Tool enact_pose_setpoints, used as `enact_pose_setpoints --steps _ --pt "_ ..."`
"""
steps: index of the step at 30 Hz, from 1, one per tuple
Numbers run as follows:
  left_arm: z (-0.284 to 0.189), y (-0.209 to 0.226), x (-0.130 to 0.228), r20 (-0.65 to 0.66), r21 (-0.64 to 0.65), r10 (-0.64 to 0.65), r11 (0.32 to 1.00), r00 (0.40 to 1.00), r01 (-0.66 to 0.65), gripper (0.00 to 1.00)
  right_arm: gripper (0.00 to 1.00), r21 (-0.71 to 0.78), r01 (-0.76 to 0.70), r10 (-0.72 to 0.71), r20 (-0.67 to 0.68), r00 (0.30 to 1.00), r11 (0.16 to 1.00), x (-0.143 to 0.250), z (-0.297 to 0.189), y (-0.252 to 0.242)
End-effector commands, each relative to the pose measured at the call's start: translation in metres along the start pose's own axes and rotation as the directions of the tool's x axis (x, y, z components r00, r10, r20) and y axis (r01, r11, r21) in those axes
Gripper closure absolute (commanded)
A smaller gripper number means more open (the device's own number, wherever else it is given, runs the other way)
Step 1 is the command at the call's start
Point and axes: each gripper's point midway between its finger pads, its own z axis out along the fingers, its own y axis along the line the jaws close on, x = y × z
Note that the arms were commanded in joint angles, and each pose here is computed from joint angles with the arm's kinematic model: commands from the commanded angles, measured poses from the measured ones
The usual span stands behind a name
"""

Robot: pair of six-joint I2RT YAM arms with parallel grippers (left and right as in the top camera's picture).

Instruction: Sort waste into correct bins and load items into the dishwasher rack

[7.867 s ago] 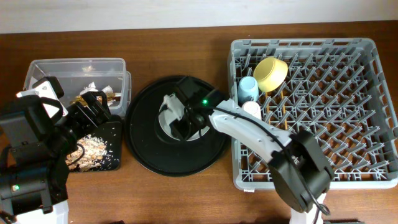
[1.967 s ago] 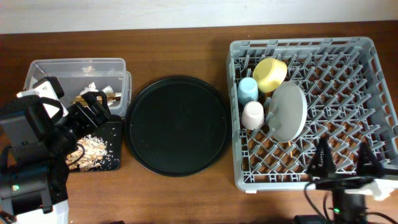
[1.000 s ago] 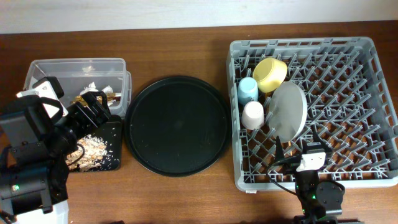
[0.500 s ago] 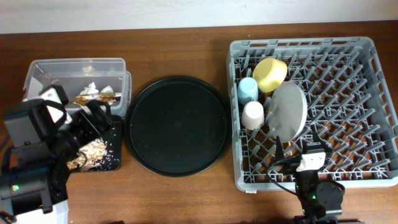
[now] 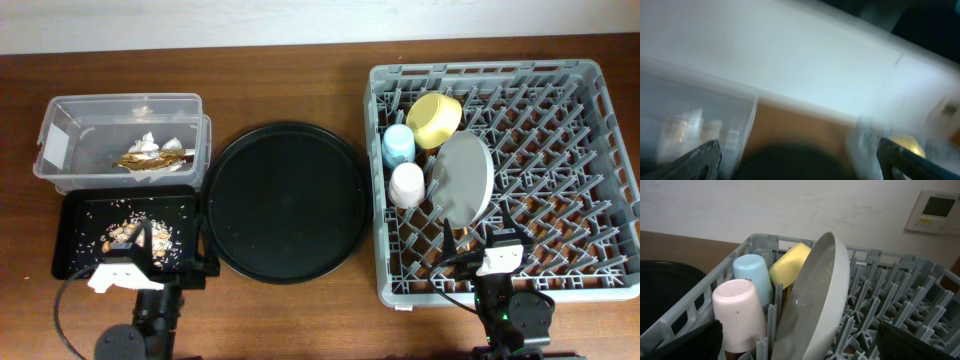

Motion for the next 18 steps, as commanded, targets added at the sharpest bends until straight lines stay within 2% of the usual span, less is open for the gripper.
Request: enact_pose_setpoints --steps 1,5,8,11,14,15,18 --pt "0.007 0.007 0.015 0.082 0.029 0.029 0.999 0.996 -0.031 0.01 0.01 -0.015 0.004 -0.004 -0.001 1.0 1.0 0.002 0.0 0.003" --pt "0.012 0.023 0.047 0.046 -0.001 0.023 1.0 0.999 -0.023 0.01 0.02 -0.015 0.004 -0.004 -0.001 1.0 1.0 0.002 0.0 0.003" --pt "0.014 0.036 0.08 -0.038 -0.043 0.076 0.996 0.996 -0.078 0.01 0.02 -0.014 0.004 -0.004 -0.001 1.0 1.0 0.002 0.0 0.003" --pt "0.009 0.062 0.105 -0.135 -0.187 0.062 0.979 0.989 -0.087 0.01 0.02 -0.014 0.004 -0.004 -0.001 1.0 1.0 0.002 0.0 0.003" --pt "0.008 0.056 0.108 -0.181 -0.126 0.318 0.931 0.931 -0.343 0.01 0.02 -0.014 0.004 -0.004 -0.001 1.0 1.0 0.002 0.0 0.003" --pt "0.008 0.054 0.108 -0.183 -0.11 0.361 0.917 0.914 -0.384 0.01 0.02 -0.015 0.004 -0.004 -0.001 1.0 1.0 0.002 0.0 0.003" --pt "0.008 0.054 0.108 -0.184 -0.105 0.374 0.912 0.909 -0.396 0.01 0.02 -0.015 0.004 -0.004 -0.001 1.0 1.0 0.002 0.0 0.003"
